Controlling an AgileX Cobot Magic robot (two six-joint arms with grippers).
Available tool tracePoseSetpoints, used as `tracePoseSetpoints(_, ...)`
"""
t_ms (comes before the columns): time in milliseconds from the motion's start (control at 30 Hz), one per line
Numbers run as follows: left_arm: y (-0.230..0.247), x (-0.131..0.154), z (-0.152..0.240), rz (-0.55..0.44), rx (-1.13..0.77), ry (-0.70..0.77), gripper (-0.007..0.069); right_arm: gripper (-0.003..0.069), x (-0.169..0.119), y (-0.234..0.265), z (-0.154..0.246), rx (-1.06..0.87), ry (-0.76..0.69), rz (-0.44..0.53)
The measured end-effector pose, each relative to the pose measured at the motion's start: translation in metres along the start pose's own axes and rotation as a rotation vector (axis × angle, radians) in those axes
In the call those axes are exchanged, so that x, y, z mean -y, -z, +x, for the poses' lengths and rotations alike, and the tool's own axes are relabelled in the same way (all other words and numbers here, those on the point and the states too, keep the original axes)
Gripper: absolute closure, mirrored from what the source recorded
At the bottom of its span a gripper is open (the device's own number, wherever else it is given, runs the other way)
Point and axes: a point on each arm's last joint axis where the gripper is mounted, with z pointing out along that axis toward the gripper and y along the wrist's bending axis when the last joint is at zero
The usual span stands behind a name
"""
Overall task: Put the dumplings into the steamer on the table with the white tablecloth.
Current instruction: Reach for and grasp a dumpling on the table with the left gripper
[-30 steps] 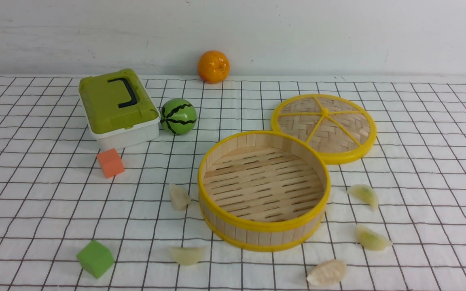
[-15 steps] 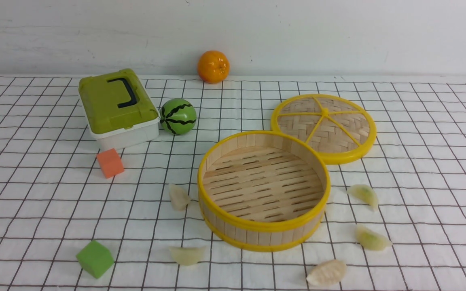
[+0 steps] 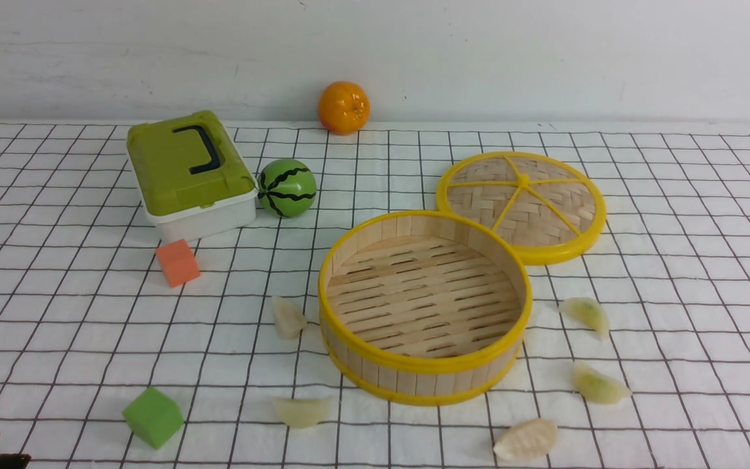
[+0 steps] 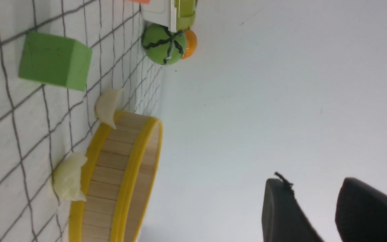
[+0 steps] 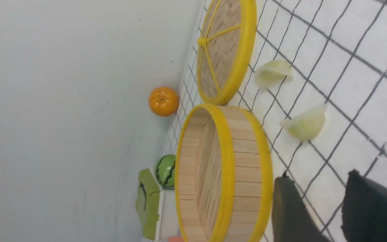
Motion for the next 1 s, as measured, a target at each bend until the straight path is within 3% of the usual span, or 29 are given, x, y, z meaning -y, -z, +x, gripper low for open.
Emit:
tracePoseSetpoints(300,0.001,0.001,0.005,-0.026,-0.048,-0.064,0.0386,0.0419,0.0,0.0,-0.001,0.008,0.119,-0.002)
tracePoseSetpoints(400,0.01,0.038,0.021,0.051,-0.127,-0.372,0.0393,0.0419,-0.018,0.006,0.002,-0.032,0.297,-0.041)
tracePoseSetpoints(433,0.011,0.04,0.022,0.057,-0.131,-0.391,0.0393,0.0419,-0.022,0.008,0.002,-0.031,0.323,-0.052)
tracePoseSetpoints(533,0.02,0.074,0.036,0.098,-0.189,-0.719,0.0449,0.0459,-0.057,0.018,-0.001,-0.015,0.52,-0.12)
tracePoseSetpoints(600,0.014,0.094,0.042,0.008,-0.248,-0.954,0.0545,0.0539,-0.083,0.017,-0.005,-0.035,0.655,-0.11)
tracePoseSetpoints(633,0.013,0.095,0.043,0.0,-0.259,-0.961,0.0554,0.0547,-0.086,0.017,-0.005,-0.038,0.668,-0.107)
tracePoseSetpoints(700,-0.006,0.113,0.043,-0.201,-0.352,-1.17,0.0638,0.0659,-0.114,0.005,-0.01,-0.12,0.838,-0.052)
tracePoseSetpoints(833,-0.035,0.129,0.038,-0.465,-0.48,-1.319,0.0638,0.068,-0.144,-0.02,-0.014,-0.336,1.052,0.031)
tracePoseSetpoints(900,-0.054,0.129,0.034,-0.629,-0.572,-1.379,0.0638,0.068,-0.154,-0.035,-0.015,-0.476,1.108,0.065)
tracePoseSetpoints(1000,-0.085,0.128,0.037,-0.793,-0.666,-1.415,0.0638,0.0676,-0.162,-0.058,-0.009,-0.673,1.155,0.084)
